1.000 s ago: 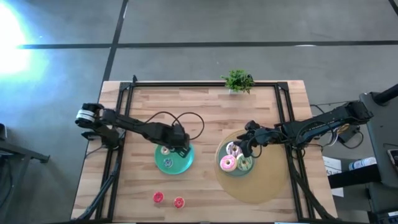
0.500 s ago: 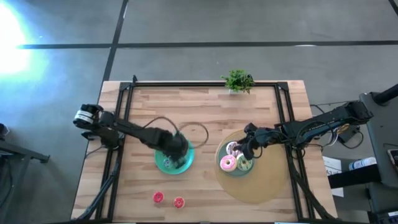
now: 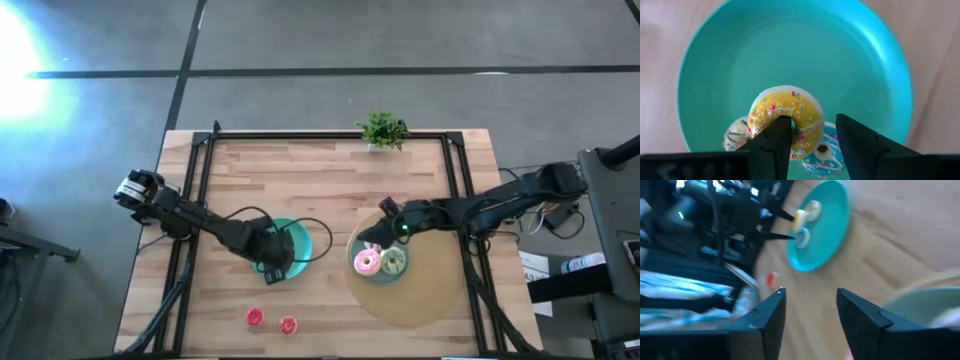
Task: Pick & Place donuts
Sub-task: Put the small yellow donut on the blue plate
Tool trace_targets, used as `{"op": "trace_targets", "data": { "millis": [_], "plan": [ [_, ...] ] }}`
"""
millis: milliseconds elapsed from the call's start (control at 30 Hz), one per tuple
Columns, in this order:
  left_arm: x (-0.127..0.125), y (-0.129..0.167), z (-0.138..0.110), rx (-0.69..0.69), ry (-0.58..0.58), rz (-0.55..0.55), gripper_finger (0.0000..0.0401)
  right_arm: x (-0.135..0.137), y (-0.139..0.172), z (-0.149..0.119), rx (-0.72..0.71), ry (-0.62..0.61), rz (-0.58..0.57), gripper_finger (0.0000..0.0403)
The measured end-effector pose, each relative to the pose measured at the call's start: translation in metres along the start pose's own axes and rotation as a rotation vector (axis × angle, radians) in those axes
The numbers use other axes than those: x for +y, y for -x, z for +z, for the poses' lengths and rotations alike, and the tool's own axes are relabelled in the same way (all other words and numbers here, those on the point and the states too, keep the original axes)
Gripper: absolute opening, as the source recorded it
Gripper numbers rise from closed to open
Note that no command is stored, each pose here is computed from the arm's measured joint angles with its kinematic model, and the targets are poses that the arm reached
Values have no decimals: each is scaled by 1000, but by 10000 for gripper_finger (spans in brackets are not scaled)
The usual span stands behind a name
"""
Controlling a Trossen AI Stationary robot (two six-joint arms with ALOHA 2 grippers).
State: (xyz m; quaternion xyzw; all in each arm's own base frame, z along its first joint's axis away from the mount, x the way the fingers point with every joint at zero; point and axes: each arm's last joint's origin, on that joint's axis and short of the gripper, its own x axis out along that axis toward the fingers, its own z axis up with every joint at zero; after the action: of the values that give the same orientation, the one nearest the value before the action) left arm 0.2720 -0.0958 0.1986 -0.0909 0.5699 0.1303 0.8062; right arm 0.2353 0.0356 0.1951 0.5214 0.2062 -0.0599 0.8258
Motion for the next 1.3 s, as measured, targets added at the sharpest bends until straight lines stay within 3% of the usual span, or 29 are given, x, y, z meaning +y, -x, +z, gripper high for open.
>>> {"op": "trace_targets", "data": {
  "millis": [133, 333, 633, 900, 1100, 1300],
  "plan": [
    [1, 5, 0, -37, -90, 23, 128, -2, -27, 7, -32, -91, 75, 131],
    [7, 26, 3, -162, -178, -2, 128, 1, -74, 25, -63, -125, 35, 76],
    [27, 23, -25, -276, -187, -76, 128, 12, -134, 38, -19, -149, 45, 13],
    [41, 18, -46, -346, -188, -155, 129, 22, -181, 46, 10, -165, 85, 9],
    [45, 8, -55, -394, -181, -183, 129, 30, -198, 51, 12, -154, 77, 9],
    [44, 2, -55, -457, -136, -225, 129, 38, -201, 55, 43, 72, -11, 9]
  ]
}}
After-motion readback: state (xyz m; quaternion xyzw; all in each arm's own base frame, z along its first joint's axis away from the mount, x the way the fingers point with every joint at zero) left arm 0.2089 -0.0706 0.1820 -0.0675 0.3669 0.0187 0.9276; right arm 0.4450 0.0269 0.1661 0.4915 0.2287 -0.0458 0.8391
